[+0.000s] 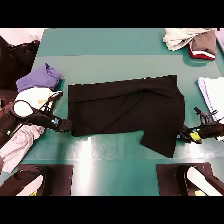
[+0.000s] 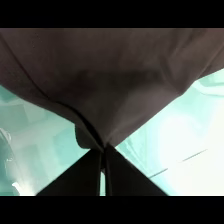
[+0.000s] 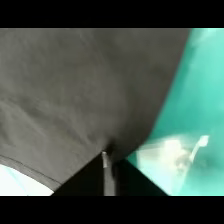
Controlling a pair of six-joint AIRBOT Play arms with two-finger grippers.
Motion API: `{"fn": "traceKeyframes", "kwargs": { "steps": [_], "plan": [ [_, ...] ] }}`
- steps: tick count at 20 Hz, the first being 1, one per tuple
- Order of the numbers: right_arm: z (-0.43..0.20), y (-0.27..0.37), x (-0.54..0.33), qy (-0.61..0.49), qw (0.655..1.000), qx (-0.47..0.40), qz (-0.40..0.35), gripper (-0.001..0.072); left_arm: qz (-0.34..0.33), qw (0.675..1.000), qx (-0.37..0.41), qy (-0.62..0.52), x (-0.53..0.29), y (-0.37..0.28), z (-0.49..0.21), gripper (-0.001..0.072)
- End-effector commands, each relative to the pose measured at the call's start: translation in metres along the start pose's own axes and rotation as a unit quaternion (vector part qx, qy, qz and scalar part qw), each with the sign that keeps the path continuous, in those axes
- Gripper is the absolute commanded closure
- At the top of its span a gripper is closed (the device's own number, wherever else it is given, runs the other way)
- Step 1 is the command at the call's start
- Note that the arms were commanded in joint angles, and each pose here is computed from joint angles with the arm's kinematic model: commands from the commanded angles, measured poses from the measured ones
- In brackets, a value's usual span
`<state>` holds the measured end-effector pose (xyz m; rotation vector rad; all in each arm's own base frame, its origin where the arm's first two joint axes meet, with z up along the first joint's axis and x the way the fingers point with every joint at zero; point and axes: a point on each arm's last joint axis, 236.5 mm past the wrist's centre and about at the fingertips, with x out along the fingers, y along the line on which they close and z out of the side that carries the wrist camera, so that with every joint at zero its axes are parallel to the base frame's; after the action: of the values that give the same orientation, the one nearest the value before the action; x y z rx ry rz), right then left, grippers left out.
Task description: Fold the shirts.
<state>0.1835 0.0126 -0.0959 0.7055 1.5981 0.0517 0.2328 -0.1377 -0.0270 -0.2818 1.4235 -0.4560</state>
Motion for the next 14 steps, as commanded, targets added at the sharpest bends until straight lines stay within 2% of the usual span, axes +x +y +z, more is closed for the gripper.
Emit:
{"fn": "traceKeyframes", "kwargs": {
  "steps": [1,5,9,14],
  "plan": [
    [0.007,0.006,-0.005,-0.008,1.000,-0.018,0.008,0.0690,0.000,1.000,0.001,0.005,-0.001,-0.001,-0.002,0.0688],
    [0.015,0.027,-0.058,-0.062,0.995,-0.073,-0.007,0.0693,-0.004,1.000,0.019,0.000,-0.018,-0.011,-0.001,0.0688],
    [0.041,0.062,-0.116,-0.157,0.982,-0.104,-0.013,0.0693,-0.004,0.995,0.041,-0.094,-0.057,-0.030,0.031,0.0688],
    [0.086,0.112,-0.143,-0.193,0.964,-0.181,-0.015,0.0693,0.003,0.975,0.047,-0.215,-0.092,-0.038,0.088,0.0688]
  ]
}}
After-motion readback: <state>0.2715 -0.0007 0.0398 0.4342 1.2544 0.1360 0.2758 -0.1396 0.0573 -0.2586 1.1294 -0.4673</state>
